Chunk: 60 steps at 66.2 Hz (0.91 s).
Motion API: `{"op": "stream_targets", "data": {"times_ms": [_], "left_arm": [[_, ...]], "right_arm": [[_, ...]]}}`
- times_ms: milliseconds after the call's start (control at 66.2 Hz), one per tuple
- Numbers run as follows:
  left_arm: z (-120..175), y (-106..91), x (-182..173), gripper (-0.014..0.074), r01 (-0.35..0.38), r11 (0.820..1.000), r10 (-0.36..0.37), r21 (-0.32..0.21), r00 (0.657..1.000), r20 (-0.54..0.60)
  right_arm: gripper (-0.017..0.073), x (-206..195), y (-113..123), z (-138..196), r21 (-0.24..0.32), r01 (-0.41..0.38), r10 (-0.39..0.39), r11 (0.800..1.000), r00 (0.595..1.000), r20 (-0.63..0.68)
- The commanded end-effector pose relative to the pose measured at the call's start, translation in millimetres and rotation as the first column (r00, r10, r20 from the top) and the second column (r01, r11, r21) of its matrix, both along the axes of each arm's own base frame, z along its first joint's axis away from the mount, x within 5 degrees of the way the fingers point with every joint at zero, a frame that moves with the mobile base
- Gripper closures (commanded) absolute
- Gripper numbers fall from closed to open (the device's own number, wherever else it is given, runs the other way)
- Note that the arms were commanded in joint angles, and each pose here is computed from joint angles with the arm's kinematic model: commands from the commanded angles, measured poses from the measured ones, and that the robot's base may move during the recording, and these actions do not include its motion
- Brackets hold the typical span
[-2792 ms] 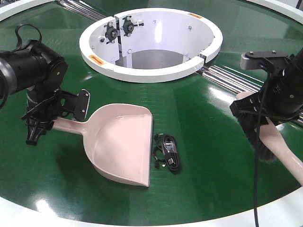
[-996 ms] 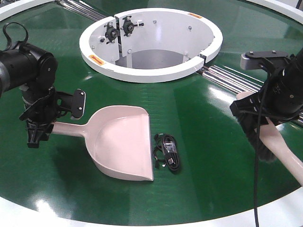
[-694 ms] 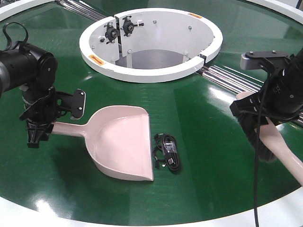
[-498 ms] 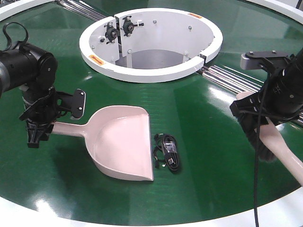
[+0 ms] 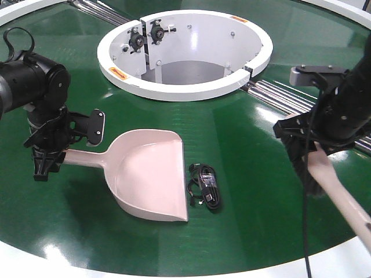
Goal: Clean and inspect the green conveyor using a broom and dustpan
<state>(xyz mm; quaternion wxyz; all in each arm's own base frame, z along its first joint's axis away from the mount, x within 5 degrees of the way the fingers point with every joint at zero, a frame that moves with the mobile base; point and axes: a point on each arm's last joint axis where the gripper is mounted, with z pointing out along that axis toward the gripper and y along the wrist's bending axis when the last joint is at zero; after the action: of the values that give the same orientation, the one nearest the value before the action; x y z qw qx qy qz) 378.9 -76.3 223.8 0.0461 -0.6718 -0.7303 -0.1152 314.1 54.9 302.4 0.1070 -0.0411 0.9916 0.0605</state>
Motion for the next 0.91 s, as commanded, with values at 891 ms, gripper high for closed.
{"op": "stream_targets", "data": {"times_ms": [891], "left_arm": [[26.4,1.8,-4.2,0.0600,-0.021,1.000,0.021,-0.011,0.999,0.050]], "right_arm": [[0.0563,86.7,115.8,-107.1,0.014,-0.124,0.124,0.992,0.969,-0.214]]}}
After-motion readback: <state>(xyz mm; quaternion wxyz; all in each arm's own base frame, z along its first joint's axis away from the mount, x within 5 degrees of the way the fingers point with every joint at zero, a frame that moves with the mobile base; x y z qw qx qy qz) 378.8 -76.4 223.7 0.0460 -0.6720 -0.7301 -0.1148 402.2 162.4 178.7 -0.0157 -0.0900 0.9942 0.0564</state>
